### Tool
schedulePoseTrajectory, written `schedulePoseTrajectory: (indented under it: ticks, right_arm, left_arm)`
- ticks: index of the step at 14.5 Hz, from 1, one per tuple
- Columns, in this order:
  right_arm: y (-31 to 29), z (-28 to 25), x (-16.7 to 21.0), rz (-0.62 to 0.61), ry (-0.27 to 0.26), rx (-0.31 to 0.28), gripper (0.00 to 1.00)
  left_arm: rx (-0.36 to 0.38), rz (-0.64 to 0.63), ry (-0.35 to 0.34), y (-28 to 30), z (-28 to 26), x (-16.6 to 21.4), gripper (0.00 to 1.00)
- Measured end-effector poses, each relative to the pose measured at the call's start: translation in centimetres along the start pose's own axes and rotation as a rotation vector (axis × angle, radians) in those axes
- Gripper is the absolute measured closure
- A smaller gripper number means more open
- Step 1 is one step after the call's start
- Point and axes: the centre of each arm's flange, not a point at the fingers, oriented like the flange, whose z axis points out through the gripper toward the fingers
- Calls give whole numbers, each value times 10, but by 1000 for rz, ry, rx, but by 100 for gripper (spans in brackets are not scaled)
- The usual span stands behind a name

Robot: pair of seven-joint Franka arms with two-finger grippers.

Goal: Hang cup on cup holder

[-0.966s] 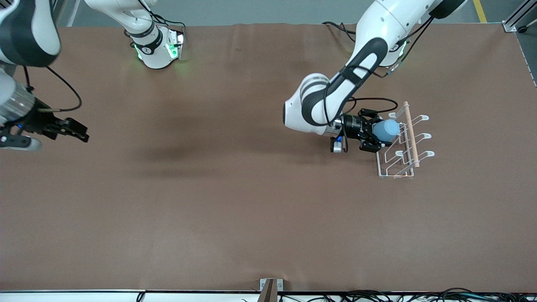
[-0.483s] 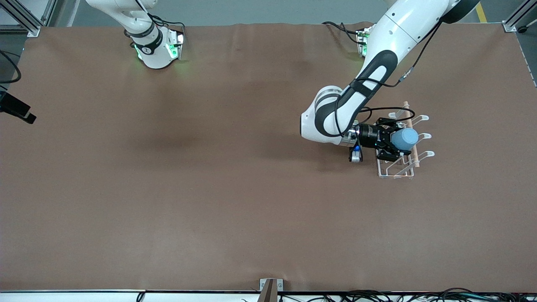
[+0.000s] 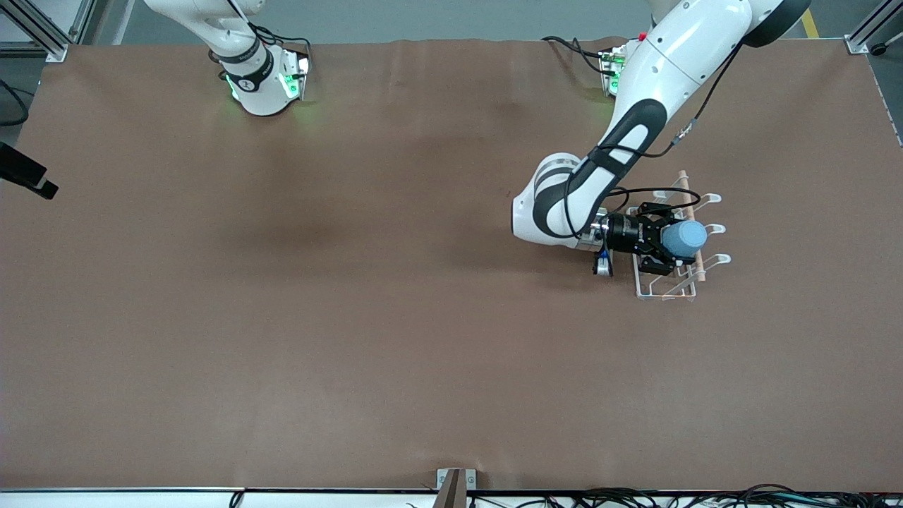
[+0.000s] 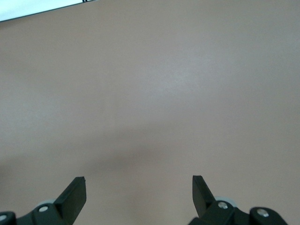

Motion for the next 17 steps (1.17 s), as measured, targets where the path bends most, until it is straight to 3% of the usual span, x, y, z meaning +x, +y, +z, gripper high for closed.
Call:
schedulePoseTrajectory:
  ticks: [8, 11, 15, 17]
  right_arm:
    - [-2, 0, 0, -31, -6, -1, 0]
    - [-2, -1, 0, -32, -3, -1, 0]
    - [-2, -2, 0, -34, -2, 0, 0]
    - [-3, -2, 0, -34, -2, 0, 0]
  left_arm:
    - [-17, 15, -8, -1, 11, 18, 19]
    - [-25, 2, -6, -4, 14, 18, 0]
    - [-27, -22, 1, -9, 11, 14, 0]
    - [-36, -98, 22, -22, 4, -2, 0]
